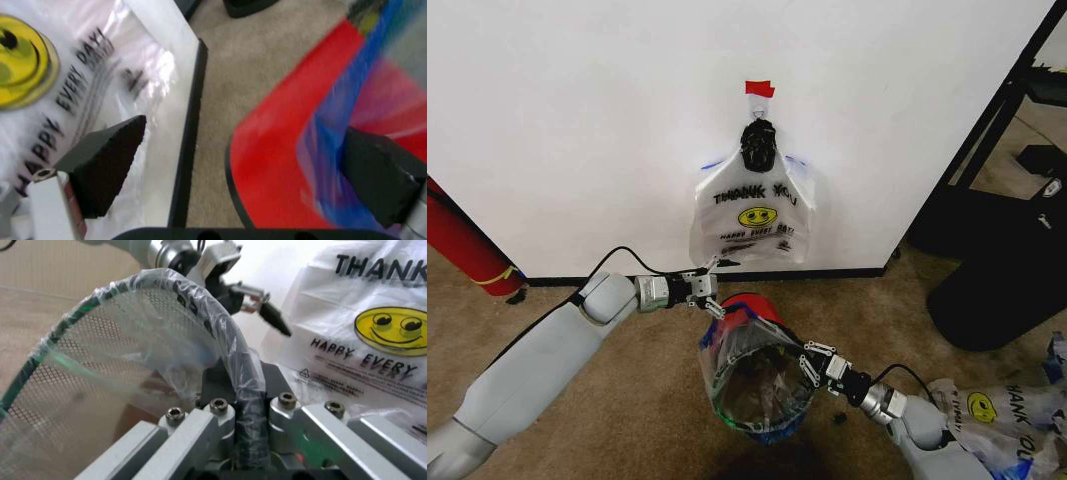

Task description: Pick up the garbage bag from the wall and place it over the trash bin.

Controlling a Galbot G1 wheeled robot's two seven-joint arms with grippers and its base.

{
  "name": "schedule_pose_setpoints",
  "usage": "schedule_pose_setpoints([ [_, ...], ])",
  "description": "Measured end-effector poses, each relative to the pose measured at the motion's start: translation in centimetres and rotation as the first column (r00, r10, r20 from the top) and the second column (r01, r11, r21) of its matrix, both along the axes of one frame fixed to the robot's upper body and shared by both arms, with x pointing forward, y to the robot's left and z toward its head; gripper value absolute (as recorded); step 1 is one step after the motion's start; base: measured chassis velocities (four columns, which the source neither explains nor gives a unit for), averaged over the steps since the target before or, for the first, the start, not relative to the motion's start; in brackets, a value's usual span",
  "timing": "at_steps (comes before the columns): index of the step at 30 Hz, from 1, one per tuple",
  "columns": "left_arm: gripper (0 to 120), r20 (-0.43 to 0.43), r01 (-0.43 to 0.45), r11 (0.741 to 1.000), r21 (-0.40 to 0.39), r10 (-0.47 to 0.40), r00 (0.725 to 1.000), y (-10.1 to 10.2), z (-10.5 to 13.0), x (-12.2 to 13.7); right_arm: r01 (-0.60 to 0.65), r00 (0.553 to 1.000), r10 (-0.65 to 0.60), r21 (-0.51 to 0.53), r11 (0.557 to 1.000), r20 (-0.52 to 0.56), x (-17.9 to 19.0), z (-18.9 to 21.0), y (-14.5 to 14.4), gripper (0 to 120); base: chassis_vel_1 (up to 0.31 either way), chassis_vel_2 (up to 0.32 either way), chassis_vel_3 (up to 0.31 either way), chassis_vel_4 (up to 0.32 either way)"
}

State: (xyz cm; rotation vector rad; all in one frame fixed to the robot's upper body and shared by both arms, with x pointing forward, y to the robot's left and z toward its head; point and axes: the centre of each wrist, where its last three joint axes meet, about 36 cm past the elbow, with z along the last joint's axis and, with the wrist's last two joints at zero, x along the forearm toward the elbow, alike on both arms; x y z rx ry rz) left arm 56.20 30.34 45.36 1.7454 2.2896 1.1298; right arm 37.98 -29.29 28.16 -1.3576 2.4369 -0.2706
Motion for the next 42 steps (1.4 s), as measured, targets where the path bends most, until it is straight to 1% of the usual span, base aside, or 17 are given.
schedule_pose_setpoints([
  [8, 100, 0.001, 0.071, 0.995, -0.064, -0.071, 0.997, -0.1, 0.6, -1.9, 0.053, 0.997, -0.047, 0.092, 0.994, -0.066, -0.8, -1.3, 0.7, 0, 0.0, 0.0, 0.0, 0.0],
  [15, 100, -0.006, 0.118, 0.957, -0.266, -0.124, 0.992, 0.5, 1.7, -3.7, 0.201, 0.962, -0.149, 0.224, 0.954, -0.229, -1.8, -4.0, 1.4, 0, 0.0, 0.0, 0.0, 0.0],
  [18, 99, 0.031, 0.043, 0.91, -0.413, -0.034, 0.999, -0.9, 1.3, -5.8, 0.357, 0.902, -0.227, 0.338, 0.871, -0.367, -3.1, -4.2, 3.2, 0, 0.0, 0.0, 0.0, 0.0],
  [19, 99, 0.036, -0.021, 0.891, -0.453, 0.042, 0.998, -2.0, 1.1, -6.9, 0.432, 0.867, -0.259, 0.382, 0.817, -0.425, -3.6, -3.9, 4.0, 0, 0.0, 0.0, 0.0, 0.0],
  [20, 99, 0.037, -0.052, 0.886, -0.461, 0.077, 0.996, -2.4, 1.0, -7.5, 0.47, 0.847, -0.275, 0.4, 0.787, -0.455, -3.7, -3.6, 4.4, 0, 0.0, 0.0, 0.0, 0.0],
  [21, 99, 0.037, -0.052, 0.886, -0.461, 0.077, 0.996, -2.4, 1.0, -7.5, 0.47, 0.847, -0.275, 0.4, 0.787, -0.455, -3.7, -3.6, 4.4, 0, 0.0, 0.0, 0.0, 0.0],
  [22, 99, 0.041, -0.097, 0.882, -0.461, 0.13, 0.991, -2.8, 0.9, -8.4, 0.531, 0.811, -0.298, 0.421, 0.735, -0.503, -3.9, -3.1, 5.1, 0, 0.0, 0.0, 0.0, 0.0],
  [23, 100, 0.045, -0.124, 0.881, -0.456, 0.162, 0.986, -2.9, 0.9, -8.9, 0.56, 0.792, -0.309, 0.427, 0.71, -0.526, -4.0, -2.8, 5.4, 0, 0.0, 0.0, 0.0, 0.0],
  [25, 100, 0.068, -0.186, 0.889, -0.419, 0.234, 0.97, -2.5, 0.9, -10.5, 0.694, 0.689, -0.368, 0.424, 0.581, -0.624, -4.5, -1.9, 6.6, 0, 0.0, 0.0, 0.0, 0.0],
  [27, 100, 0.069, -0.193, 0.899, -0.393, 0.238, 0.969, -2.0, 1.1, -11.3, 0.737, 0.649, -0.383, 0.418, 0.531, -0.657, -4.6, -1.6, 7.0, 0, 0.0, 0.0, 0.0, 0.0],
  [28, 100, 0.069, -0.193, 0.899, -0.393, 0.238, 0.969, -2.0, 1.1, -11.3, 0.737, 0.649, -0.383, 0.418, 0.531, -0.657, -4.6, -1.6, 7.0, 0, 0.0, 0.0, 0.0, 0.0],
  [31, 100, 0.045, -0.185, 0.935, -0.304, 0.208, 0.977, -0.5, 0.9, -13.3, 0.822, 0.553, -0.379, 0.41, 0.396, -0.742, -4.7, -0.6, 7.8, 0, 0.0, 0.0, 0.0, 0.0],
  [33, 100, 0.019, -0.199, 0.939, -0.28, 0.213, 0.977, -0.4, 0.1, -14.5, 0.838, 0.534, -0.354, 0.424, 0.344, -0.768, -4.8, 0.0, 8.2, 0, 0.0, 0.0, 0.0, 0.0],
  [36, 100, -0.025, -0.245, 0.924, -0.293, 0.249, 0.968, -1.1, -0.9, -15.5, 0.841, 0.531, -0.332, 0.437, 0.32, -0.779, -4.9, 0.4, 8.7, 0, 0.0, 0.0, 0.0, 0.0],
  [40, 100, -0.183, -0.427, 0.833, -0.352, 0.387, 0.904, -4.0, -3.1, -17.9, 0.835, 0.542, -0.309, 0.459, 0.303, -0.781, -5.4, 0.5, 9.6, 0, 0.0, 0.0, 0.0, 0.0],
  [41, 100, -0.219, -0.494, 0.793, -0.357, 0.443, 0.87, -4.8, -3.7, -18.3, 0.831, 0.549, -0.307, 0.467, 0.303, -0.778, -5.5, 0.5, 9.8, 0, 0.0, 0.0, 0.0, 0.0],
  [42, 100, -0.232, -0.528, 0.771, -0.357, 0.474, 0.849, -5.2, -3.9, -18.5, 0.829, 0.552, -0.305, 0.47, 0.303, -0.776, -5.5, 0.5, 9.9, 0, 0.0, 0.0, 0.0, 0.0],
])
